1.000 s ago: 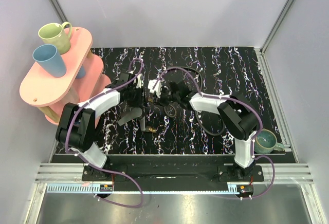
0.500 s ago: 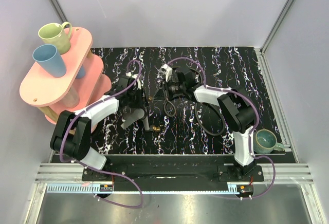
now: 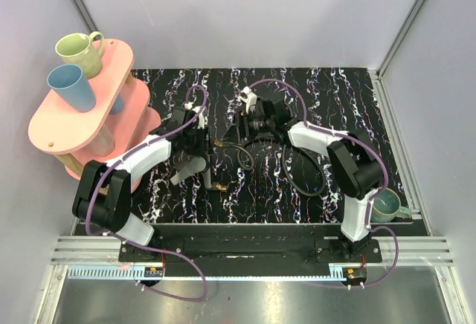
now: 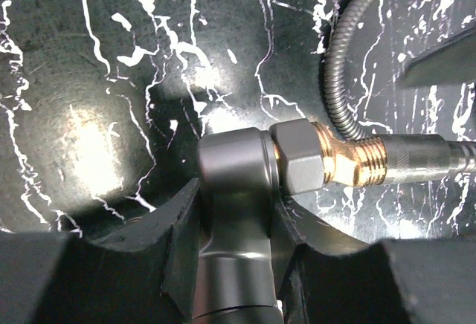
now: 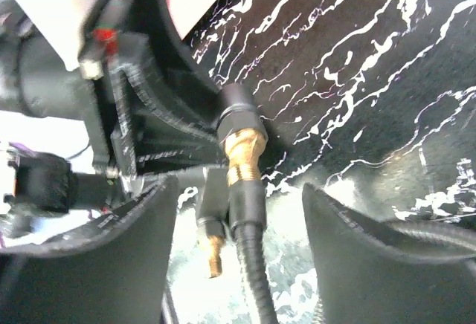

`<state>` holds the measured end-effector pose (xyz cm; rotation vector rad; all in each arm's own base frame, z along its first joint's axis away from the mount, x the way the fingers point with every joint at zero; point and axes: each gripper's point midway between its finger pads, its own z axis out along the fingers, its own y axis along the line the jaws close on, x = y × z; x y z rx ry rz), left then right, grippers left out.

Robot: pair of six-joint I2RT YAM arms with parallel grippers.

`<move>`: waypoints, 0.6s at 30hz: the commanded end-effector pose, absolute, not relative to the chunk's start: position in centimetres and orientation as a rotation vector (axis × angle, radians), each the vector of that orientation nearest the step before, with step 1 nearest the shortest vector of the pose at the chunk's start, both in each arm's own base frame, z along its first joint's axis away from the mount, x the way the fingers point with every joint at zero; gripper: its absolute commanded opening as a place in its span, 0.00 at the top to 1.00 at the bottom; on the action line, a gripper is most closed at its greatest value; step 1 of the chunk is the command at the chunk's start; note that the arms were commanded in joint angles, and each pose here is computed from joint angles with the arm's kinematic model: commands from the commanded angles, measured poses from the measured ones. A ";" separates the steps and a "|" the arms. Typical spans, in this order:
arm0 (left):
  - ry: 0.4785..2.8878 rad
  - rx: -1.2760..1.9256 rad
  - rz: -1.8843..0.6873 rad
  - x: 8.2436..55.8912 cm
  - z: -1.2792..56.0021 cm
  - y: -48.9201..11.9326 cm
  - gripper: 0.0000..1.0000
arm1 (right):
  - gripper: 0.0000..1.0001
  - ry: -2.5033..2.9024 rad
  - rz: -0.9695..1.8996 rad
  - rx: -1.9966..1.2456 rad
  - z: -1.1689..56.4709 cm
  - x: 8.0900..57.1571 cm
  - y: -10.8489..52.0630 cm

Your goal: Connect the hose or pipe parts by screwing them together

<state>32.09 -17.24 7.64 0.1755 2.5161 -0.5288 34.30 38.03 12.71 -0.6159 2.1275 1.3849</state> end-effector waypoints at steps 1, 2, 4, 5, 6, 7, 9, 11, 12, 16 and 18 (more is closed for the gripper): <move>2.503 0.239 -0.590 33.2 10.2 -18.0 1.00 | 0.21 1.802 1.128 -0.878 19.1 36.2 36.9; 2.514 0.247 -0.594 33.3 10.2 -18.1 1.00 | 0.21 1.746 1.099 -0.917 20.0 36.1 36.7; 2.569 0.248 -0.606 32.6 9.6 -17.9 1.00 | 0.23 1.601 0.988 -1.099 19.6 35.5 36.6; 2.570 0.256 -0.616 32.7 9.9 -18.0 1.00 | 0.22 1.511 0.961 -1.184 20.3 34.2 37.0; 2.609 0.258 -0.623 32.2 9.5 -17.9 1.00 | 0.21 1.434 0.909 -1.255 20.2 33.6 37.2; 2.619 0.257 -0.623 32.2 9.6 -17.7 1.00 | 0.20 1.327 0.796 -1.375 18.5 32.9 36.8; 2.630 0.271 -0.631 32.2 10.0 -17.8 1.00 | 0.19 1.154 0.589 -1.476 18.7 32.6 37.3; 2.632 0.272 -0.646 32.5 10.5 -17.8 1.00 | 0.18 1.115 0.478 -1.535 17.3 32.0 37.2; 2.651 0.268 -0.655 32.2 10.5 -17.8 1.00 | 0.18 1.050 0.409 -1.591 16.9 31.9 37.4; 2.684 0.293 -0.656 32.0 10.6 -17.8 1.00 | 0.18 0.960 0.173 -1.659 14.3 32.1 37.2; 2.715 0.289 -0.654 31.7 9.9 -17.7 1.00 | 0.17 0.910 0.097 -1.655 14.3 32.4 37.7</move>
